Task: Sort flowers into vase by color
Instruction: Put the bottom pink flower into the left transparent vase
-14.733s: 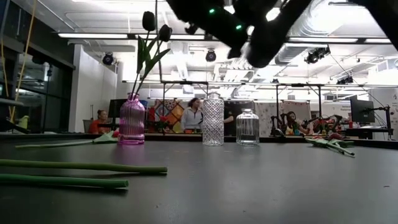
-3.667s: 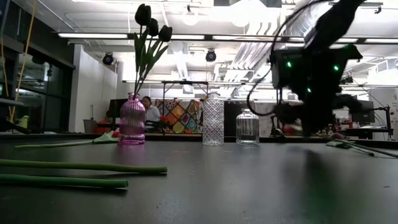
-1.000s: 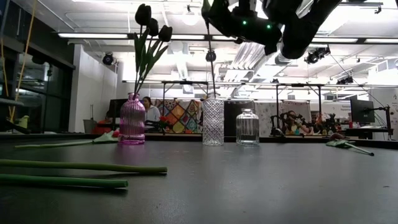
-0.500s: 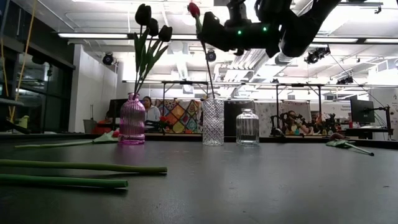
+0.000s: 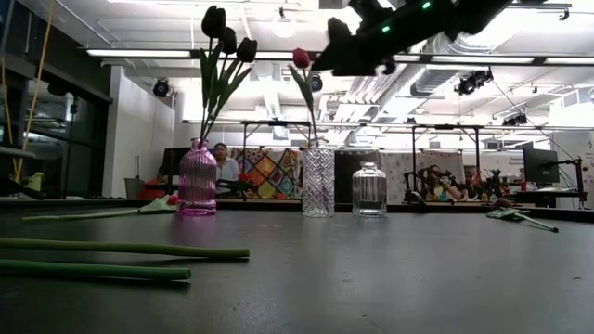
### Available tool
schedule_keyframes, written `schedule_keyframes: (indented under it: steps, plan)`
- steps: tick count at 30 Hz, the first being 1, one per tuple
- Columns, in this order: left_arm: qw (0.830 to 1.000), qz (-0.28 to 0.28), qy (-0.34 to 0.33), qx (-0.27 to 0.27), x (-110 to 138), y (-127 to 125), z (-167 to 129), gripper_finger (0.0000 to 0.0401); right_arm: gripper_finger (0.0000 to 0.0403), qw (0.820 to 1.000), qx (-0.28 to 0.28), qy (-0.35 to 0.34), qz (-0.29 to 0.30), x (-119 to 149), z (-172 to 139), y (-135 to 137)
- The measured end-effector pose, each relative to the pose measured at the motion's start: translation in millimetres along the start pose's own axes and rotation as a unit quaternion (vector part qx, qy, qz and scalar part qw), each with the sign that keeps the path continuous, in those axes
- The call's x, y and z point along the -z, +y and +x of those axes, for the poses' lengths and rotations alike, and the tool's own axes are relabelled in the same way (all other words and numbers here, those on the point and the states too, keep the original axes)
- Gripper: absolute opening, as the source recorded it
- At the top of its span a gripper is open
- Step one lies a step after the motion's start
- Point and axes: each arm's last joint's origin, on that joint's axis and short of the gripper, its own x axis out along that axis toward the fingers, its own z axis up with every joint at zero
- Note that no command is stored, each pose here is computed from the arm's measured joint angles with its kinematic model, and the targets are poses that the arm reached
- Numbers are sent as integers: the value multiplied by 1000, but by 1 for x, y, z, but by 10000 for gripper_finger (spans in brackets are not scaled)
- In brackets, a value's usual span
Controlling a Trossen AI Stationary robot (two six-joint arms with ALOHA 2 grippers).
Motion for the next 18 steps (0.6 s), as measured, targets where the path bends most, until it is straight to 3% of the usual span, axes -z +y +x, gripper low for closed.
schedule_keyframes:
  steps: [5, 10, 13, 18]
  plan:
    - [1000, -1, 0, -2, 0, 0, 0, 225, 286, 995, -36, 88, 20, 4, -30, 0]
    - [1000, -3, -1, -3, -1, 0, 0, 225, 282, 972, -150, 174, 57, 17, -49, 18]
    - [1000, -4, -2, -3, -1, 0, 0, 225, 281, 947, -233, 209, 77, 27, -55, 42]
    - [1000, -13, -9, -6, -3, 1, 0, 225, 281, 932, -304, 186, 64, 55, -52, 99]
